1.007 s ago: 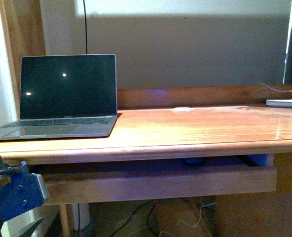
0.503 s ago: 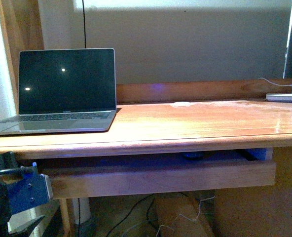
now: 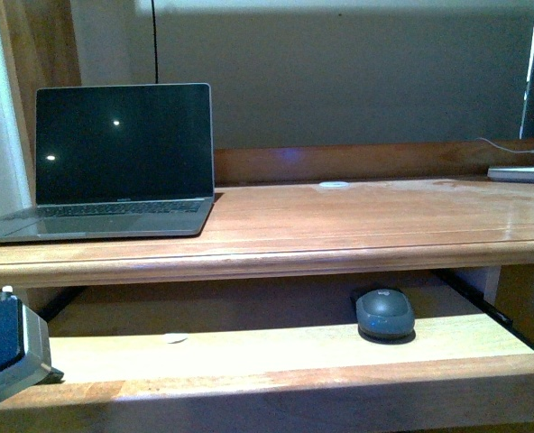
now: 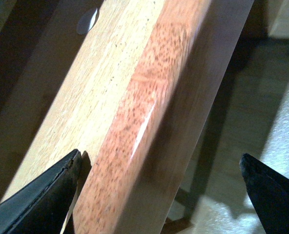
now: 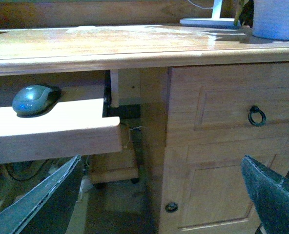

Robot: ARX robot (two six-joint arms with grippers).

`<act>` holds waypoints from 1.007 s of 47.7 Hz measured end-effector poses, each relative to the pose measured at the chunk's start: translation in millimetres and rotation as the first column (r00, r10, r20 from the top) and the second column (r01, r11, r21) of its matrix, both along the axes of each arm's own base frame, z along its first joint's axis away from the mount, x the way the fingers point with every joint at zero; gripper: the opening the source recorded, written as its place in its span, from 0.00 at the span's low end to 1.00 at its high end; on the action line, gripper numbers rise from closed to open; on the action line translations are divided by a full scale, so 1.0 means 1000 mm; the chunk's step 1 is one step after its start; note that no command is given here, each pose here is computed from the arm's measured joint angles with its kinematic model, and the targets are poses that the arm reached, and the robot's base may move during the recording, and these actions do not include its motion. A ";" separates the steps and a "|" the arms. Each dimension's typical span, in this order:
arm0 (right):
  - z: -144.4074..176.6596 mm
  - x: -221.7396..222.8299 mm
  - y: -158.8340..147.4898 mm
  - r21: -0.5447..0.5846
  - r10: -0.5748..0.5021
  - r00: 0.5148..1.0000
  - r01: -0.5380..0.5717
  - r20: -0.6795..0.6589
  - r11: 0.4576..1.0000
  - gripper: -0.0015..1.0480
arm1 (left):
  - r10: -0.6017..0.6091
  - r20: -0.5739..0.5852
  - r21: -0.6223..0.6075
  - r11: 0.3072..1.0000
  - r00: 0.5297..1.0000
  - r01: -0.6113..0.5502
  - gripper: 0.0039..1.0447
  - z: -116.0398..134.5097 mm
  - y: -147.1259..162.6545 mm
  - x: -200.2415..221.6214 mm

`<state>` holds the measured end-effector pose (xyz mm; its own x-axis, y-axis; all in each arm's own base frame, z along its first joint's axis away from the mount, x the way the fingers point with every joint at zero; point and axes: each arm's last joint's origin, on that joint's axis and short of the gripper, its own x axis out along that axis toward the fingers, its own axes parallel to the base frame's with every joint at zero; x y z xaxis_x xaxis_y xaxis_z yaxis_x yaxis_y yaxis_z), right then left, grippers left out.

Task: Place mouse

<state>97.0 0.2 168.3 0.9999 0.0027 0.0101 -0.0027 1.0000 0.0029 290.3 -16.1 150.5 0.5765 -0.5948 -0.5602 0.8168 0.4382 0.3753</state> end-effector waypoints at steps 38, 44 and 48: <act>0.000 0.000 0.000 0.000 0.000 1.000 0.000 0.000 1.000 0.93 | 0.613 -0.241 -0.649 0.474 0.753 -0.594 0.93 0.114 -0.019 -0.091; 0.000 0.000 0.000 0.000 0.000 1.000 0.000 0.000 1.000 0.93 | 0.734 -0.175 -0.710 0.367 0.656 -0.601 0.84 0.106 -0.025 -0.158; 0.000 0.000 0.000 0.000 -0.001 1.000 0.001 0.000 1.000 0.93 | 0.803 -0.066 -0.687 0.394 0.592 -0.611 0.69 0.089 -0.020 -0.182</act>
